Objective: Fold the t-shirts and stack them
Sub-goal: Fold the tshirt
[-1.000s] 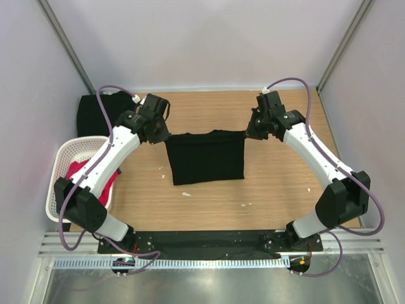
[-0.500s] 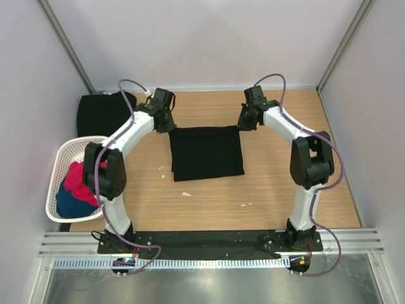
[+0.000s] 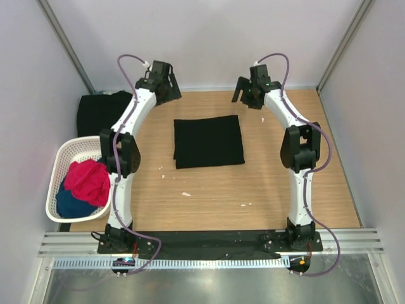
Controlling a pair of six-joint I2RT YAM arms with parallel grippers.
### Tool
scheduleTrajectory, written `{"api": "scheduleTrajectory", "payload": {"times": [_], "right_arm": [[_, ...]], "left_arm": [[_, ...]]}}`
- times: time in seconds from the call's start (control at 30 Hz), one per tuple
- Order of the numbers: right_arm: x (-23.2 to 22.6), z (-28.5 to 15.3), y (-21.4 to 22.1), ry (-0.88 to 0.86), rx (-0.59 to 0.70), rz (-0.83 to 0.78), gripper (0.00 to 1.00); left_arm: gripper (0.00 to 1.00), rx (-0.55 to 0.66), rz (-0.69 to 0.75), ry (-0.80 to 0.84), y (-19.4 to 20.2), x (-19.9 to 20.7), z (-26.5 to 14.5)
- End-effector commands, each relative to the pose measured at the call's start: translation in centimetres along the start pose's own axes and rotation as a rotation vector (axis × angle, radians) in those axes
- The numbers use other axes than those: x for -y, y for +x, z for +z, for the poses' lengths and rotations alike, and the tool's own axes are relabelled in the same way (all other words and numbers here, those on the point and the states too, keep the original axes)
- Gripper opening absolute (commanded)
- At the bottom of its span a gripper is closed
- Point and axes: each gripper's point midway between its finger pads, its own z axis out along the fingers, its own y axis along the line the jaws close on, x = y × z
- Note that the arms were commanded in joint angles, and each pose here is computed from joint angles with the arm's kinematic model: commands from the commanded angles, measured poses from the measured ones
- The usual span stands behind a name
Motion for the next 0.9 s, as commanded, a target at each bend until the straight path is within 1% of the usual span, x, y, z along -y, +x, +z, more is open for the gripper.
{"api": "scheduleTrajectory", "payload": {"times": [0.0, 0.03, 0.07, 0.1, 0.13, 0.17, 0.2, 0.23, 0.27, 0.3, 0.33, 0.37, 0.4, 0.43, 0.57, 0.63, 0.67, 0.87], "right_arm": [[-4.3, -5.3, -4.8, -0.149, 0.123, -0.027, 0.85], [-5.6, -7.1, -5.0, -0.212, 0.130, -0.028, 0.81], [-5.0, -6.5, -3.3, -0.209, 0.090, -0.017, 0.76], [-5.6, -7.0, -3.3, -0.243, 0.109, -0.001, 0.63], [-6.2, -8.1, -3.1, -0.285, 0.117, -0.003, 0.56], [-5.3, -7.0, -0.5, -0.277, 0.067, 0.009, 0.51], [-5.7, -6.9, -0.2, -0.300, 0.081, 0.015, 0.39], [-5.6, -6.6, 0.6, -0.303, 0.066, 0.022, 0.33], [-5.1, -5.8, 2.4, -0.298, 0.026, 0.030, 0.30], [-4.9, -5.2, 2.8, -0.296, 0.024, 0.037, 0.24], [-4.6, -4.7, 3.4, -0.289, 0.014, 0.042, 0.16], [-3.7, -3.7, 4.4, -0.260, -0.001, 0.048, 0.15], [-3.3, -3.1, 4.6, -0.245, 0.001, 0.048, 0.15], [-3.0, -2.8, 4.6, -0.233, 0.005, 0.044, 0.15], [-1.5, -0.7, 4.6, -0.161, 0.020, 0.013, 0.18], [-0.8, 0.4, 4.7, -0.127, 0.021, 0.009, 0.19], [-0.9, 0.6, 4.1, -0.127, 0.035, -0.002, 0.19], [0.3, 2.8, 4.4, -0.069, 0.031, -0.004, 0.21]], "left_arm": [[0.79, 0.061, -0.034, 0.104, -4.2, 2.1, -6.0], [0.79, 0.045, -0.046, 0.127, -3.5, 2.4, -6.3], [0.79, 0.017, -0.076, 0.165, -2.7, 3.0, -6.8], [0.77, 0.002, -0.080, 0.199, -1.8, 3.9, -7.2], [0.74, 0.002, -0.089, 0.229, -0.5, 4.2, -7.6], [0.71, -0.007, -0.113, 0.242, 0.3, 4.5, -7.6], [0.63, -0.009, -0.120, 0.258, 1.1, 5.2, -7.9], [0.55, -0.009, -0.134, 0.268, 1.6, 5.4, -7.7], [0.42, -0.049, -0.143, 0.247, 3.5, 4.8, -6.7], [0.18, -0.070, -0.173, 0.237, 4.3, 4.8, -6.1], [0.12, -0.080, -0.180, 0.232, 4.9, 4.6, -5.5], [0.07, -0.111, -0.180, 0.205, 6.2, 4.1, -4.2], [0.02, -0.109, -0.181, 0.184, 6.4, 3.8, -3.5], [0.02, -0.121, -0.172, 0.166, 7.0, 3.5, -2.4], [0.01, -0.106, -0.124, 0.108, 7.4, 2.2, 0.3], [0.01, -0.080, -0.103, 0.096, 6.7, 1.7, 1.2], [0.01, -0.080, -0.103, 0.092, 6.6, 1.4, 1.7], [0.01, -0.096, -0.085, 0.059, 7.2, 0.4, 5.0]]}}
